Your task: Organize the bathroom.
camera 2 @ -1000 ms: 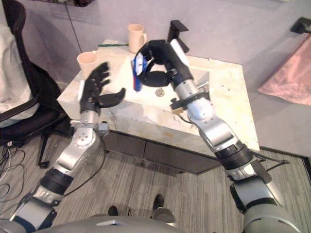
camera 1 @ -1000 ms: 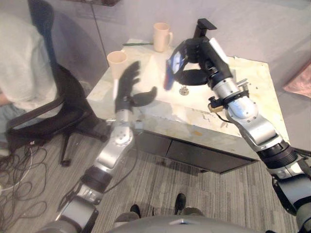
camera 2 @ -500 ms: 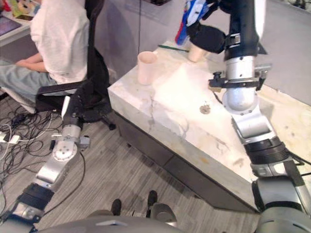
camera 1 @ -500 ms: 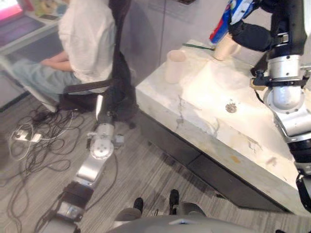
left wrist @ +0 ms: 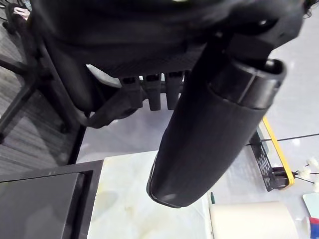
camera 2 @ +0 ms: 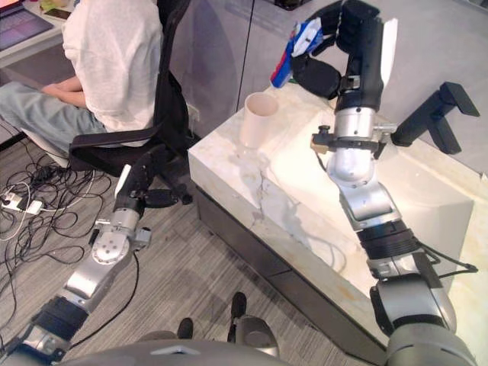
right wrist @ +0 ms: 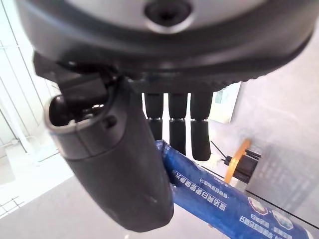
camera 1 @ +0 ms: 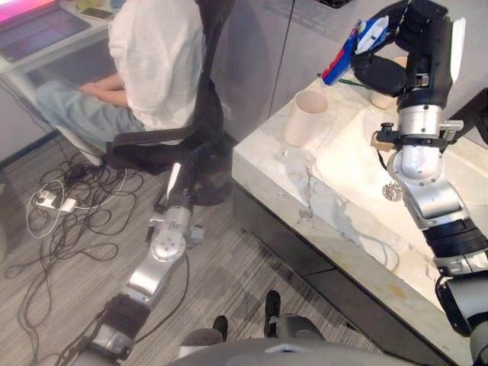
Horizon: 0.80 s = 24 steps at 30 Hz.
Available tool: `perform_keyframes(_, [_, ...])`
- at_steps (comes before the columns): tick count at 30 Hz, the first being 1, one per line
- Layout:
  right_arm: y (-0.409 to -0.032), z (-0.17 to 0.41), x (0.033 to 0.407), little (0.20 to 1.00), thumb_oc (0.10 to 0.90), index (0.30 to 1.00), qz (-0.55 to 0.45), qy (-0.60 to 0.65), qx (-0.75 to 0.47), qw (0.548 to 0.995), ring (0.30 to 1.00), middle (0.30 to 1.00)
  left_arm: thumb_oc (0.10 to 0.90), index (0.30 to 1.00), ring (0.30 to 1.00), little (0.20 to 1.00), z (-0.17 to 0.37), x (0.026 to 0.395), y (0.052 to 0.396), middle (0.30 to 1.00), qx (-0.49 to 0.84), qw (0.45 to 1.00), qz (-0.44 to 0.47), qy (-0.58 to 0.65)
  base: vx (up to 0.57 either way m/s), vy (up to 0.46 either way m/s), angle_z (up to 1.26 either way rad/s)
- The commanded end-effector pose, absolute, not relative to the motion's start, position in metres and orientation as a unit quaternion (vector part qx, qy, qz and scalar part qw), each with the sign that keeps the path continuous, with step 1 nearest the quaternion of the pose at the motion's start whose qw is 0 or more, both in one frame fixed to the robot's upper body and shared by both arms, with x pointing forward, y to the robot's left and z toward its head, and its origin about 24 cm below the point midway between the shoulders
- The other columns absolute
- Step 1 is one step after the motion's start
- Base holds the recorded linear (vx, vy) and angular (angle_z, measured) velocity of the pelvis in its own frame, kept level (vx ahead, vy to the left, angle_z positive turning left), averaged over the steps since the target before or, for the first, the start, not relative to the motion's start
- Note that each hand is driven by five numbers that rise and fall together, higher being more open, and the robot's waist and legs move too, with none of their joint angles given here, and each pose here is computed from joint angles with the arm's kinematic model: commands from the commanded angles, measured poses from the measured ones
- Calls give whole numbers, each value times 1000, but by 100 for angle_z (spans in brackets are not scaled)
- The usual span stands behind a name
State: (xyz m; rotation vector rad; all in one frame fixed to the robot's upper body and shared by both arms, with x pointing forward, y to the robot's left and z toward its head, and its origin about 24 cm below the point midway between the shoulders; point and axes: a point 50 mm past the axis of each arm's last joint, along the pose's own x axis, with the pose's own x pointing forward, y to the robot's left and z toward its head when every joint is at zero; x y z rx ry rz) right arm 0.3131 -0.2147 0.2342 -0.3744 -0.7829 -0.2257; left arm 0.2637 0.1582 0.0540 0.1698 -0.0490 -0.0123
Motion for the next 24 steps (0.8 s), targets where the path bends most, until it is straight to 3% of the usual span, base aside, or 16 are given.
perform_keyframes(1, [-211, 284, 294, 300, 400, 300, -125, -499, -115, 850, 300, 300, 800, 900, 900, 900, 98, 263, 149, 900, 44, 988, -21, -149, 41, -48, 13])
perform_keyframes(24, [-201, 281, 284, 300, 400, 300, -81, -487, -51, 868, 300, 300, 800, 900, 900, 900, 90, 266, 137, 900, 32, 990, -19, -134, 2, 0, 0])
